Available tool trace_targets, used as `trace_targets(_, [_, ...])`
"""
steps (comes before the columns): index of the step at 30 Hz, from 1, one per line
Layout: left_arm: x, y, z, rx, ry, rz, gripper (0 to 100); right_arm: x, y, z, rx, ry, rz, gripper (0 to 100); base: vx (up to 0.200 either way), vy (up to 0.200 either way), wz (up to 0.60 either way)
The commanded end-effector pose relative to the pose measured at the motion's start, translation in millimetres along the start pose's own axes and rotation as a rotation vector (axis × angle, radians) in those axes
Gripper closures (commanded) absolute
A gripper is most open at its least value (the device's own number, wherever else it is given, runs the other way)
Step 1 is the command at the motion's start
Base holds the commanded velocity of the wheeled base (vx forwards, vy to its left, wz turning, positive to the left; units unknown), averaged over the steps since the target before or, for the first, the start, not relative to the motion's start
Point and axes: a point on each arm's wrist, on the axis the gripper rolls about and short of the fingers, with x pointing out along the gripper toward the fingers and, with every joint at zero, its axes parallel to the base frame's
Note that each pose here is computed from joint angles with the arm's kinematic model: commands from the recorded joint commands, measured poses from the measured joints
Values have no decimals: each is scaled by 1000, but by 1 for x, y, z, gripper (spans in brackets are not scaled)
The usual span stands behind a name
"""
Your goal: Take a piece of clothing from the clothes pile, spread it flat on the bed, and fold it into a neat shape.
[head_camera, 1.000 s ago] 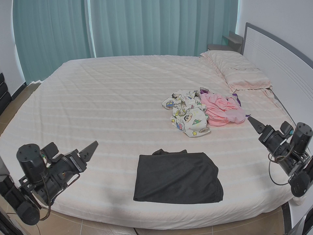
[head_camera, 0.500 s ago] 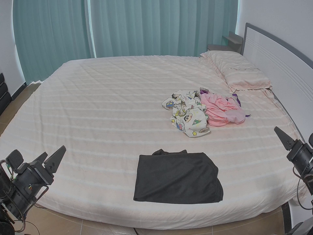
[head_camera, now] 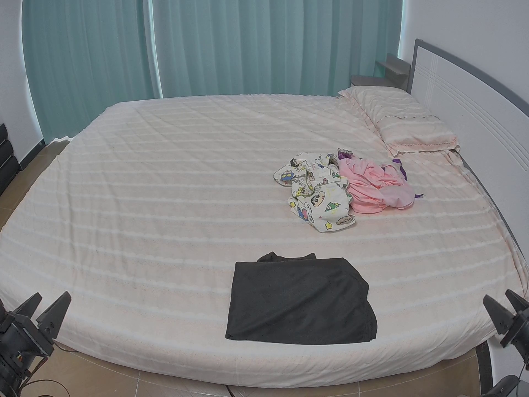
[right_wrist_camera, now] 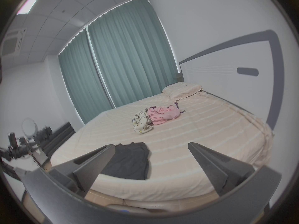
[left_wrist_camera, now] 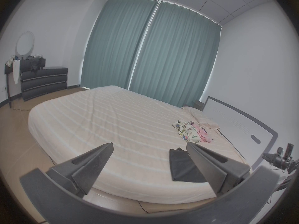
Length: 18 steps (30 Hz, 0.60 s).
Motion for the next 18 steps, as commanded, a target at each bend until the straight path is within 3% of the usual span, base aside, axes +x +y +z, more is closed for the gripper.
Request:
trace_targets(1, [-39, 17, -7, 16, -178, 98, 0, -52, -7, -19, -166, -212, -74, 0, 0, 0, 0])
trace_targets(5, [-46, 19, -9, 15, -247, 171, 0, -58, -9, -30, -219, -206, -136, 0, 0, 0, 0])
trace_targets(10, [-58, 21, -13, 93, -335, 229, 0, -59, -13, -43, -247, -166, -178, 0, 0, 0, 0])
trace_targets(18, [-62, 26, -32, 156, -342, 313, 0, -57, -15, -48, -312, -189, -181, 0, 0, 0, 0])
